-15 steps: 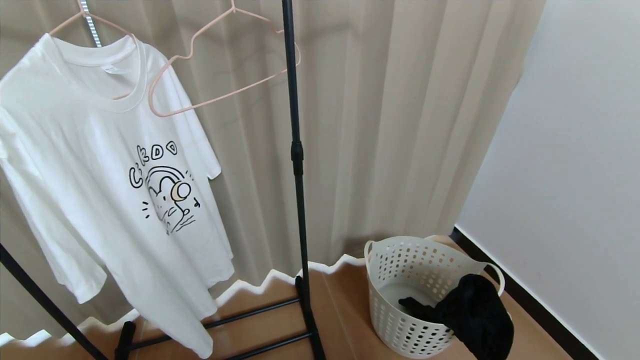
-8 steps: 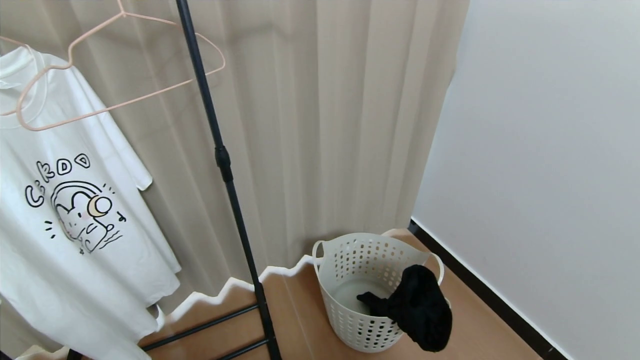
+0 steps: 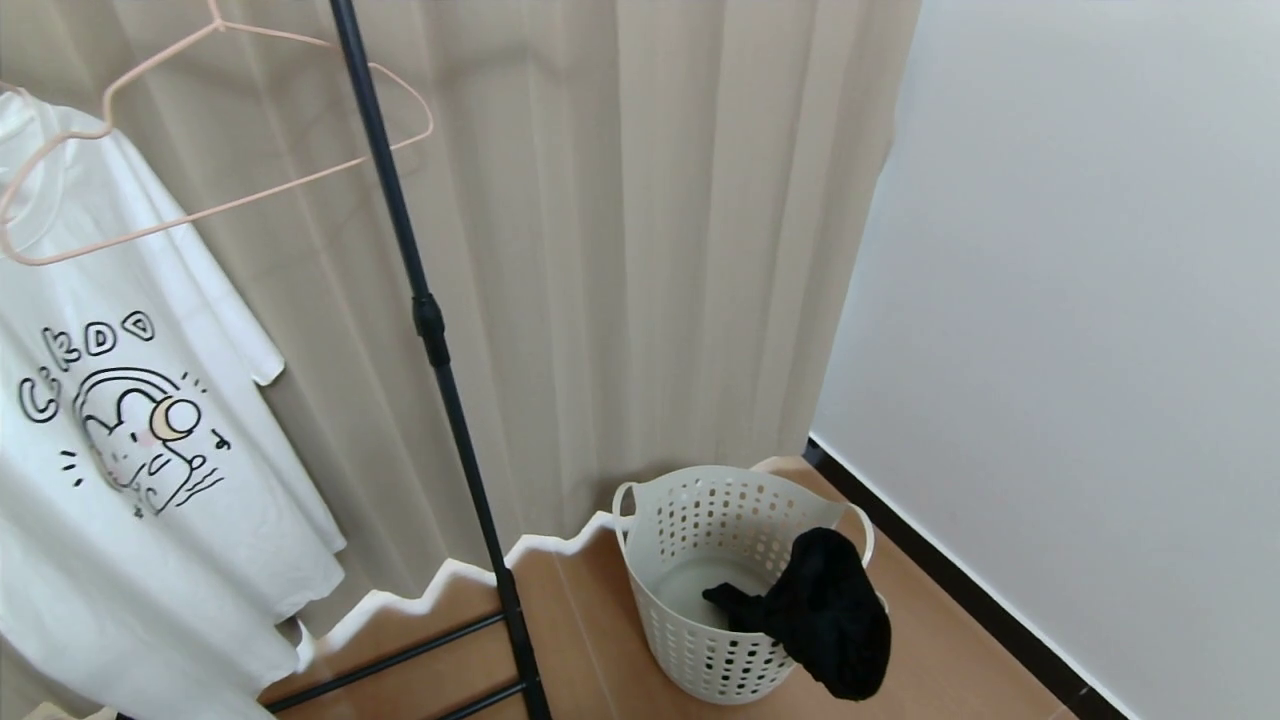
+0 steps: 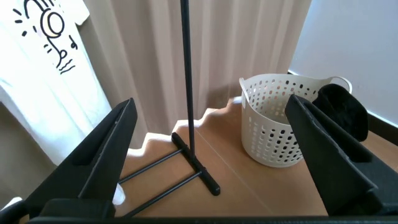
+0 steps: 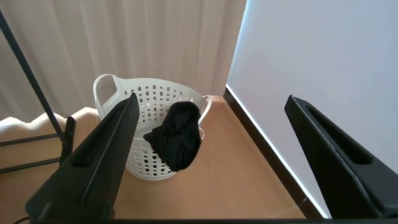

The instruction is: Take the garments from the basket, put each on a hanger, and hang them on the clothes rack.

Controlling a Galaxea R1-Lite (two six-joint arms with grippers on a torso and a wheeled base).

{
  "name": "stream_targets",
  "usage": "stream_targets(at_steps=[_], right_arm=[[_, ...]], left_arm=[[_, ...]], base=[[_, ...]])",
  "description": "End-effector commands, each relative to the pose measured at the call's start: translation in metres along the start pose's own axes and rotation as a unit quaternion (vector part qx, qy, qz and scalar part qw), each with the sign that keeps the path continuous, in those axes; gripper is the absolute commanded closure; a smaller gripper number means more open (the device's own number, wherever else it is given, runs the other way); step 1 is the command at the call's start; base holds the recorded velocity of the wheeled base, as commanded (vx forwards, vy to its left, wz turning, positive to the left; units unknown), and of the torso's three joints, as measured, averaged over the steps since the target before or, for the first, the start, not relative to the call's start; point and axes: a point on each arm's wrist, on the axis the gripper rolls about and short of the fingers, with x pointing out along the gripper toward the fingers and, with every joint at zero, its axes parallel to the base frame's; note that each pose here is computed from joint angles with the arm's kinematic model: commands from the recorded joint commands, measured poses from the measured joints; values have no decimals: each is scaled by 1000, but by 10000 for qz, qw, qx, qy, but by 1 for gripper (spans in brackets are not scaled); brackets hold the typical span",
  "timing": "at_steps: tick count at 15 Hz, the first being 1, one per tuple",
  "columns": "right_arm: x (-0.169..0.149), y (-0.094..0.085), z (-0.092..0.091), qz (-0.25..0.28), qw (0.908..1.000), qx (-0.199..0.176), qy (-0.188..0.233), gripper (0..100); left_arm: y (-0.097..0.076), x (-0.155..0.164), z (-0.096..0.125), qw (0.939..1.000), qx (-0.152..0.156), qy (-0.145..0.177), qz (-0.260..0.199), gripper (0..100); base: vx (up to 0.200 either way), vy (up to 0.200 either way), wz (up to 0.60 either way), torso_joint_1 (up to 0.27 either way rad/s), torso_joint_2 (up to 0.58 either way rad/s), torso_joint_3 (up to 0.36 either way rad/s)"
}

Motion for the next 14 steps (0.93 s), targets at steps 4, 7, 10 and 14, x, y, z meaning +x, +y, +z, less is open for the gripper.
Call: stream_targets(at_steps=[4,7,10,14], right_arm=[[0,0,0,8,10000,-7,7,0],[0,0,0,1,10000,-6,7,0],[0,0,0,8,10000,-7,7,0],[0,0,0,8,10000,-7,7,0]], left_arm=[[0,0,0,10000,2,4,1,0],[0,0,0,10000,2,4,1,0],[0,0,0,10000,2,4,1,0],[0,0,0,10000,2,4,1,0]], base=[[0,0,0,0,0,0],[0,0,0,3,5,-70],[0,0,0,4,2,-177],[0,0,0,2,4,-197]])
